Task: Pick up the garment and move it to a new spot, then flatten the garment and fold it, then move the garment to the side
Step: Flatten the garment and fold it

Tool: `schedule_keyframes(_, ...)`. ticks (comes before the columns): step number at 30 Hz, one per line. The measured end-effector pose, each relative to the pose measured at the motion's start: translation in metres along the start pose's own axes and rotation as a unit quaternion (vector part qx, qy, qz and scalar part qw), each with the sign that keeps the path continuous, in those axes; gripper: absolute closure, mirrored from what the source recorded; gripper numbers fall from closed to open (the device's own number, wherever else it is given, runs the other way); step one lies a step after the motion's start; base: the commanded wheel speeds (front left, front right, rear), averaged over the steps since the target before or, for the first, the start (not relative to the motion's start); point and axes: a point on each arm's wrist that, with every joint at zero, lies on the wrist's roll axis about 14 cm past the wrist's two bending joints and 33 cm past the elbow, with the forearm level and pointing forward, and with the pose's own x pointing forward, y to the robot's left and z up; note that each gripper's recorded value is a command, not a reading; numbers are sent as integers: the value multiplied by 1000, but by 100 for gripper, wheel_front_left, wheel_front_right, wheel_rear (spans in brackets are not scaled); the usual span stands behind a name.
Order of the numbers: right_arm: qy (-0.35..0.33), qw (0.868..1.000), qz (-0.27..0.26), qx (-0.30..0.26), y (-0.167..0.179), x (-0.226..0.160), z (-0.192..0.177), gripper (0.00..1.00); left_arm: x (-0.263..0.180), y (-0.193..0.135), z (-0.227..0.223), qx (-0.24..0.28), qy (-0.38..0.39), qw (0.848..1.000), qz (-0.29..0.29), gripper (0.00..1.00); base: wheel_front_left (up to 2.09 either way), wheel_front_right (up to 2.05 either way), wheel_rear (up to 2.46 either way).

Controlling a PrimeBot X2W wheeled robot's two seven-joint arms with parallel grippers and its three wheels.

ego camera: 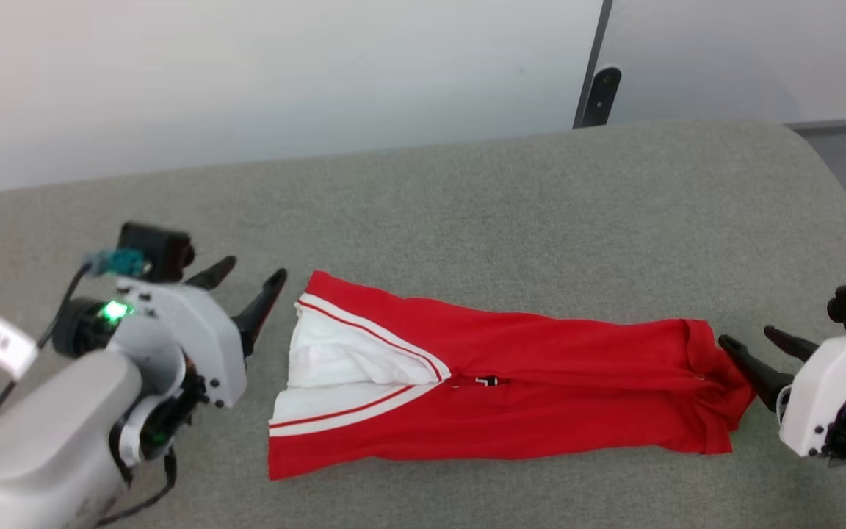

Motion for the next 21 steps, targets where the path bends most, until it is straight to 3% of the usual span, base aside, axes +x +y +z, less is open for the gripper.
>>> schedule_keyframes(6, -111, 993, 3, -50, 7, -17, 23, 0, -26, 0, 13, -13, -106, 994, 17, 0, 0, 0, 0)
schedule_keyframes(12, -206, 975, 22, -82, 28, -29, 32, 0, -50, 4, 14, -54, -155, 985, 52, 0, 0, 0, 0)
schedule_keyframes(16, -234, 968, 26, -88, 37, -33, 29, 0, -70, 1, 36, -55, -219, 971, 72, 0, 0, 0, 0)
schedule_keyframes(21, -257, 962, 34, -80, 54, -34, 26, 0, -100, 2, 28, -53, -260, 958, 109, 0, 0, 0, 0)
